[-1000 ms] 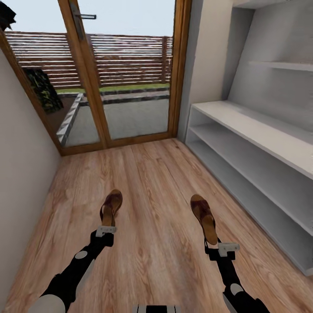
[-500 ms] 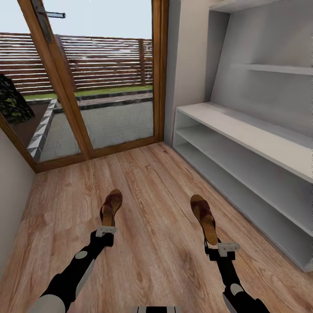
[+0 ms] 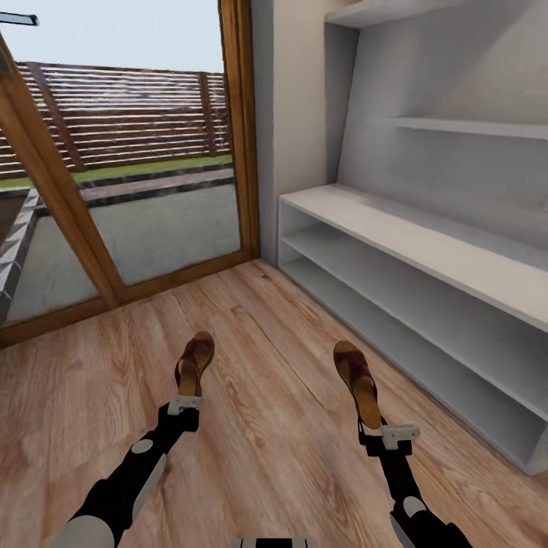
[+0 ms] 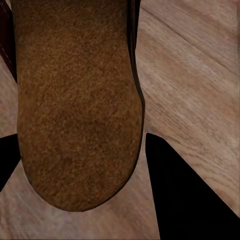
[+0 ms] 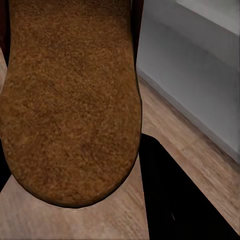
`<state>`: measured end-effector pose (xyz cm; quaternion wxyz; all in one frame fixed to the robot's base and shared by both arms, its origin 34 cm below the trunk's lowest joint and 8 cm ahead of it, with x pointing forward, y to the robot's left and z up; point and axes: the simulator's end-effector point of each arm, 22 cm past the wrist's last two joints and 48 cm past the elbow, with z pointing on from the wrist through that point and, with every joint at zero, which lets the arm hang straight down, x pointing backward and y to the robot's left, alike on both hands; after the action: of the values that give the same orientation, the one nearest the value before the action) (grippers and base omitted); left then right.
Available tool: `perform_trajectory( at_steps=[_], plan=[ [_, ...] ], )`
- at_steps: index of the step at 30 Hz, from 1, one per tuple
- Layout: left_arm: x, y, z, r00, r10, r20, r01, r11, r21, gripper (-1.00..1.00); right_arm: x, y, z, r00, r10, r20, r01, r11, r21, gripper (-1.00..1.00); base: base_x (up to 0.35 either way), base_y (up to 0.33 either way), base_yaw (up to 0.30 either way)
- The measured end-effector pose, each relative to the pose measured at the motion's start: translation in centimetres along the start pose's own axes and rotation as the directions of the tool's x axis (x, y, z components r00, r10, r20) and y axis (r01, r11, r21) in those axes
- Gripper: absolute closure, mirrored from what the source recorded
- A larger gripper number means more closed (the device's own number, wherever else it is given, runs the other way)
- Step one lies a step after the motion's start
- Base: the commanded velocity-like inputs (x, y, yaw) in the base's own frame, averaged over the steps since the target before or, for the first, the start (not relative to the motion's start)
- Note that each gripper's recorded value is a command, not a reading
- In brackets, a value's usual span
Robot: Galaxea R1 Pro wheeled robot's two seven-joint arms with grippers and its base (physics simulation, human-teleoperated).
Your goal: Pick up the two gym shoes and the two sandals from the corridor floor and place them onto the hallstand (shoe rack) in the corridor, making sure they are on the rack and not on the floor. Arrange them so the two gym shoes are next to each other and the two sandals are next to each other.
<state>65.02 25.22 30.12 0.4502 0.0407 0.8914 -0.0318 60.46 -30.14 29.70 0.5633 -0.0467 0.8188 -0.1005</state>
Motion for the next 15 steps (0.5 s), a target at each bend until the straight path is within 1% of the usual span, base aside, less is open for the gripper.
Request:
perform_trajectory(
  at_steps=[4,6,10,15],
  plan=[
    [-0.18,-0.04,-0.06,1.000,0.000,0.003,0.000,1.000,0.000,1.00,-0.19,-0.03,0.01,1.000,0.000,0.003,0.000,1.000,0.001,1.00,0.266,0.251,-0.288],
    [-0.28,-0.04,-0.08,1.000,0.000,0.005,0.000,1.000,0.000,1.00,-0.28,-0.05,0.01,1.000,0.001,0.005,-0.001,1.000,0.001,1.00,0.261,0.254,-0.220],
    [-0.32,-0.03,-0.10,1.000,0.000,0.005,0.000,1.000,0.000,1.00,-0.34,-0.07,0.01,1.000,0.001,0.006,-0.001,1.000,0.001,1.00,0.259,0.256,-0.078],
    [-0.29,-0.03,-0.09,1.000,0.000,0.005,0.000,1.000,0.000,1.00,-0.29,-0.05,0.01,1.000,0.001,0.005,-0.001,1.000,0.001,1.00,0.258,0.258,-0.021]
  ],
)
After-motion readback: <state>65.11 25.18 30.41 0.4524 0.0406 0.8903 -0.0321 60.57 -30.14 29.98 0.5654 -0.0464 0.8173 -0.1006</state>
